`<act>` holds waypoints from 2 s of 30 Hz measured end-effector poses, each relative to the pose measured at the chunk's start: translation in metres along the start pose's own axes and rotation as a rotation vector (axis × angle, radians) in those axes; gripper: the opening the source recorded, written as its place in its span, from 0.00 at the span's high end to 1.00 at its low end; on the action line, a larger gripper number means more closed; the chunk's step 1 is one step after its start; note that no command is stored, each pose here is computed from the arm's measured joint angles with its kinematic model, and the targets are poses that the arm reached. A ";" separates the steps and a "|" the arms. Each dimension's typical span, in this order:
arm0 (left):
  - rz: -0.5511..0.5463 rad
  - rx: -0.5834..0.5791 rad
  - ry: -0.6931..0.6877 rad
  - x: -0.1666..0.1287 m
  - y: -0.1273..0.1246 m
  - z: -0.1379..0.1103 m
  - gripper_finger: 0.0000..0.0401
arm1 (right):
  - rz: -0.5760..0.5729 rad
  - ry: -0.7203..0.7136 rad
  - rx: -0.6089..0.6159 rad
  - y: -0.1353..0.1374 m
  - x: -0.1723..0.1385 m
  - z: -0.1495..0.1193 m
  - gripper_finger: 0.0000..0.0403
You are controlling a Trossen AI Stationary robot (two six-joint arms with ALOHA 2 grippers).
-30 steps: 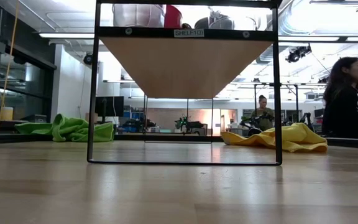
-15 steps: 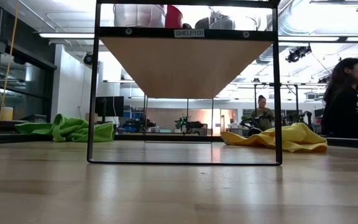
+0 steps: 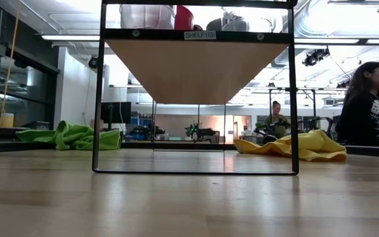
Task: Stack small to large cups/mugs on shelf
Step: Return to Home Position
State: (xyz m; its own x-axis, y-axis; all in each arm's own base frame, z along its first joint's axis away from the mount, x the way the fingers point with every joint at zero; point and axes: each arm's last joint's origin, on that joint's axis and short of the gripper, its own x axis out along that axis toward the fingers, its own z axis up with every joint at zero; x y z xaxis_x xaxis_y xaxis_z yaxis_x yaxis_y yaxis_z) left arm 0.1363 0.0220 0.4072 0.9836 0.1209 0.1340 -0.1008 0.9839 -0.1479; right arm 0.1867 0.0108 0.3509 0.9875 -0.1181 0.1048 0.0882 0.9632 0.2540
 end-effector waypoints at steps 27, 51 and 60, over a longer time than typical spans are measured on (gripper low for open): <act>0.022 -0.080 -0.033 0.014 0.009 -0.046 0.67 | -0.005 0.239 -0.176 -0.008 -0.025 0.051 1.00; 0.042 -0.088 0.025 0.013 0.010 -0.051 0.99 | -0.001 0.202 -0.147 -0.007 -0.025 0.054 1.00; 0.029 -0.109 -0.040 -0.004 0.007 -0.040 1.00 | -0.001 0.202 -0.146 -0.008 -0.025 0.054 1.00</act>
State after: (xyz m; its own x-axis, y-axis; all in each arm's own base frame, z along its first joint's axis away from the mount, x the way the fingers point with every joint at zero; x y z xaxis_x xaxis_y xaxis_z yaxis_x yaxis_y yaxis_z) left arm 0.1372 0.0232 0.3662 0.9735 0.1560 0.1671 -0.1096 0.9599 -0.2579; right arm 0.1547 -0.0068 0.3987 0.9922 -0.0829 -0.0930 0.0931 0.9895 0.1109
